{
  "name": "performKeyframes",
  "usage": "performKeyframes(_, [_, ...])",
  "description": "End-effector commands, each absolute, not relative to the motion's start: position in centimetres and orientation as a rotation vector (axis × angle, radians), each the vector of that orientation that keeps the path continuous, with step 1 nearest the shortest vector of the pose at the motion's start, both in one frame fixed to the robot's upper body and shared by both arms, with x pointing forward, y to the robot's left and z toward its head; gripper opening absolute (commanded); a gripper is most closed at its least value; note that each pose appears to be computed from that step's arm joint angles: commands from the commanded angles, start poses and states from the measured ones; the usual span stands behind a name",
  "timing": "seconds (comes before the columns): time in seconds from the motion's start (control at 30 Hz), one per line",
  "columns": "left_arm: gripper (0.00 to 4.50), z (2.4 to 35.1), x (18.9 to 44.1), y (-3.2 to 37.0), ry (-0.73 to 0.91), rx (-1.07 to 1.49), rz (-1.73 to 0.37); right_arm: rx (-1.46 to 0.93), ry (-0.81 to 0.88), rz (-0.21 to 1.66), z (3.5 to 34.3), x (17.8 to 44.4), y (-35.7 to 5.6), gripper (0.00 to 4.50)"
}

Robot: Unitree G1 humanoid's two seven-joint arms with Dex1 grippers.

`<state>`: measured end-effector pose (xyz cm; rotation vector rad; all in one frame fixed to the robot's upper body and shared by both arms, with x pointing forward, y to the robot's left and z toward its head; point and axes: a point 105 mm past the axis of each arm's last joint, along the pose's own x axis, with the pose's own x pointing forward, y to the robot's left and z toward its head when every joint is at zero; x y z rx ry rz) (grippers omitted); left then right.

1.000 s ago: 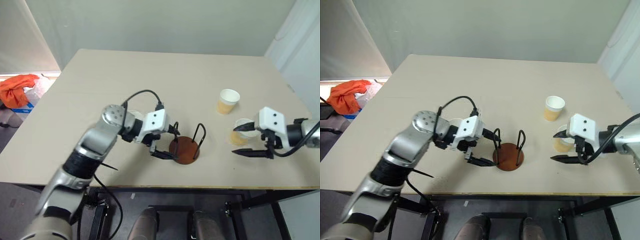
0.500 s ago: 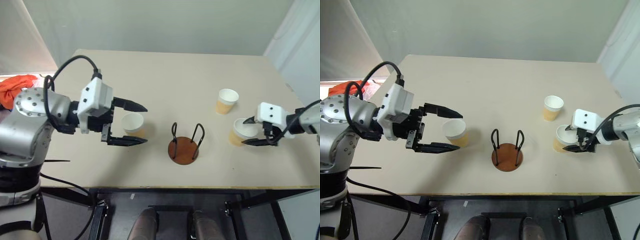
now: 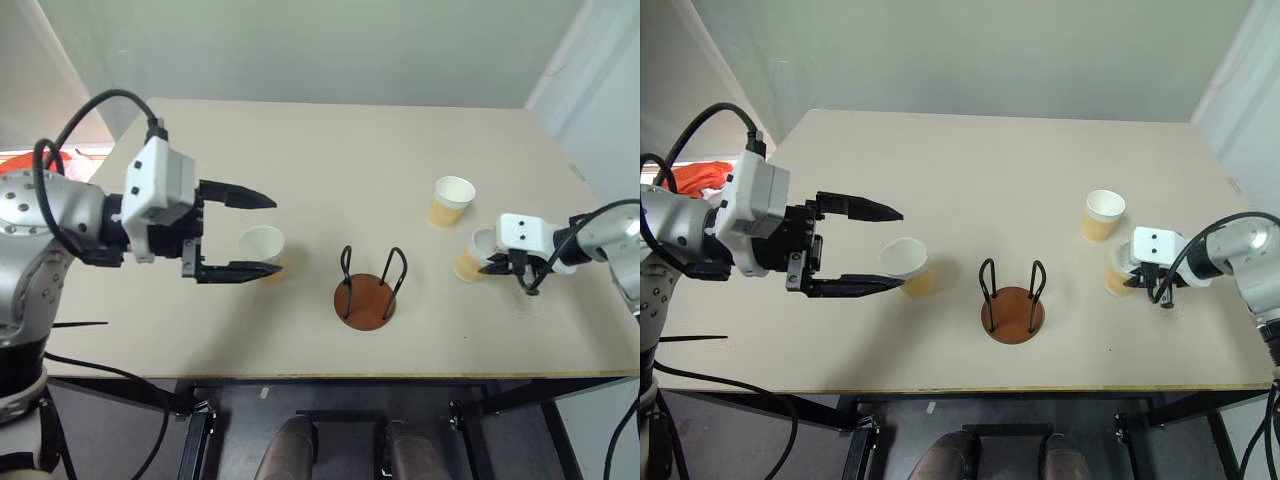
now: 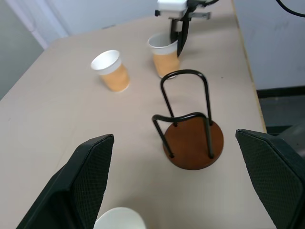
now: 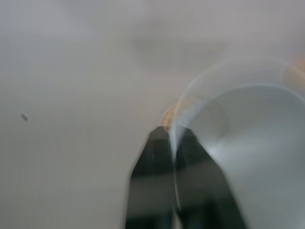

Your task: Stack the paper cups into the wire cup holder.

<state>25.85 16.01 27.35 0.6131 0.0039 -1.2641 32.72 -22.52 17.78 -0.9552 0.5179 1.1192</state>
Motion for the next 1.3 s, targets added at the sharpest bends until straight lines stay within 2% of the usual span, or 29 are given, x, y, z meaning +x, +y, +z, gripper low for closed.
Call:
performKeyframes(0.03, [4.5,28.5,25.6,16.4,-0.045,0.645,-1.227,-0.954,0.24,1.237,26.2,30.6,-19.2,0.02])
performKeyframes(0.13, [4.5,28.4,25.8,16.7,-0.04,0.642,-1.214,-0.89,0.005,1.38,32.1,28.6,-15.4,0.02])
performKeyframes(0.2, [4.5,28.3,25.9,16.8,-0.04,0.643,-1.203,-0.911,-0.047,1.446,32.9,28.4,-13.6,0.02])
performKeyframes(0.33, [4.5,28.3,26.2,17.0,-0.038,0.657,-1.169,-0.962,-0.048,1.593,30.6,28.5,-10.4,0.02])
performKeyframes(0.5, [4.5,28.4,25.6,17.3,-0.03,0.67,-1.148,-1.017,-0.018,1.686,27.9,28.2,-9.2,0.02])
performKeyframes(0.73, [4.5,28.1,25.1,17.7,-0.012,0.672,-1.127,-1.055,0.022,1.748,26.1,27.6,-9.6,0.02])
performKeyframes(1.03, [4.5,28.0,25.3,17.7,-0.003,0.659,-1.116,-1.051,0.036,1.727,24.8,28.5,-9.0,0.02])
performKeyframes(1.13, [4.5,28.0,25.7,18.0,0.0,0.663,-1.101,-1.05,0.043,1.717,25.0,28.5,-9.2,0.64])
performKeyframes(1.3, [4.5,28.5,27.2,17.9,-0.036,0.652,-1.041,-1.04,0.011,1.707,25.8,28.5,-8.9,2.28])
